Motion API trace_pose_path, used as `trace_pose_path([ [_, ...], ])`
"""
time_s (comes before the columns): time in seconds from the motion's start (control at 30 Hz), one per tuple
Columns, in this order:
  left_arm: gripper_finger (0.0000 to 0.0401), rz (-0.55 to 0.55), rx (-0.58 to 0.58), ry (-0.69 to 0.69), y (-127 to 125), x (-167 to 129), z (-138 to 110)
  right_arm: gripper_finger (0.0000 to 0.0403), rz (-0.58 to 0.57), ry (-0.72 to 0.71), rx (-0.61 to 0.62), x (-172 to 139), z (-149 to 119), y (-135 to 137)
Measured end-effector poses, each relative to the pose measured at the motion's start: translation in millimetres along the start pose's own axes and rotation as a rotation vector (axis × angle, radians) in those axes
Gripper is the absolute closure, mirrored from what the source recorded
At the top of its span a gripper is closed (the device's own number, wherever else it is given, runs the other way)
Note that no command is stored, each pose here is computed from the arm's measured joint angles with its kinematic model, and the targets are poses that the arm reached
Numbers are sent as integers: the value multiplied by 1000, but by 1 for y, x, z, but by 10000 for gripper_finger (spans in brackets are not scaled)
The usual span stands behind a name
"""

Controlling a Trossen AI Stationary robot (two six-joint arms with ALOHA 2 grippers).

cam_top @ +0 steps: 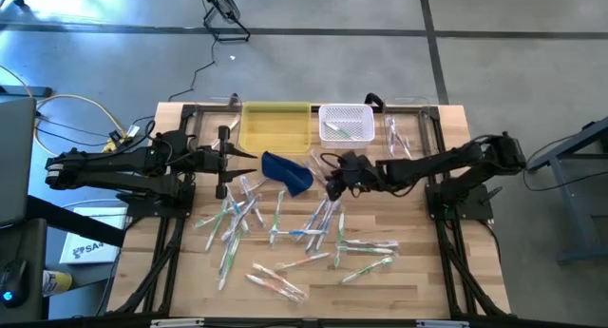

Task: Pick & Place Toothbrushes
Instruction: Put the violet toothbrush into the right transparent bin

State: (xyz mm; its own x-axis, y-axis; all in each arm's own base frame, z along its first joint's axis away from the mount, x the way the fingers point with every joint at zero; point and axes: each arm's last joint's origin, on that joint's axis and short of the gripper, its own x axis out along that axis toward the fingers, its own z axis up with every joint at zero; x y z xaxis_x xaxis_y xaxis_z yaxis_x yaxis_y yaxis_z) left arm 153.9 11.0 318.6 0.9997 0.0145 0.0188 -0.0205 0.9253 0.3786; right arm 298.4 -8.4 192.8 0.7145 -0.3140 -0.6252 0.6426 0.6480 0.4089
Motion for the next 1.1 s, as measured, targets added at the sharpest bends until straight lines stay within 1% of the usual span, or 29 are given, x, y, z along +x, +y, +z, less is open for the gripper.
trace_pose_path([
  [0.07,262,0,0,0,0,0,0,285,-13,16,14,1,2,-4],
  [0.13,262,6,0,2,0,0,0,296,-32,29,4,2,2,-8],
  [0.27,262,25,0,10,1,0,0,316,-1,60,-49,2,4,-6],
  [0.37,262,39,0,16,1,0,0,325,61,50,-130,-3,10,9],
  [0.47,262,40,0,16,1,0,0,340,93,-13,-198,-10,20,28],
  [0.53,262,40,0,16,1,0,0,358,68,-22,-212,-12,26,37],
  [0.63,262,40,0,16,1,0,0,391,-2,45,-230,-8,36,46],
  [0.73,262,40,0,16,1,0,0,398,-99,134,-281,6,41,52],
  [0.8,262,40,0,16,1,0,0,400,-167,203,-291,18,42,49],
  [0.83,262,40,0,16,1,0,0,400,-186,239,-275,25,41,47],
  [0.93,262,39,0,16,1,0,0,400,-215,349,-220,44,35,33],
  [1.03,262,39,0,16,1,0,0,401,-247,390,-179,54,34,24],
  [1.1,262,39,0,16,1,0,0,400,-262,394,-154,55,36,21],
])
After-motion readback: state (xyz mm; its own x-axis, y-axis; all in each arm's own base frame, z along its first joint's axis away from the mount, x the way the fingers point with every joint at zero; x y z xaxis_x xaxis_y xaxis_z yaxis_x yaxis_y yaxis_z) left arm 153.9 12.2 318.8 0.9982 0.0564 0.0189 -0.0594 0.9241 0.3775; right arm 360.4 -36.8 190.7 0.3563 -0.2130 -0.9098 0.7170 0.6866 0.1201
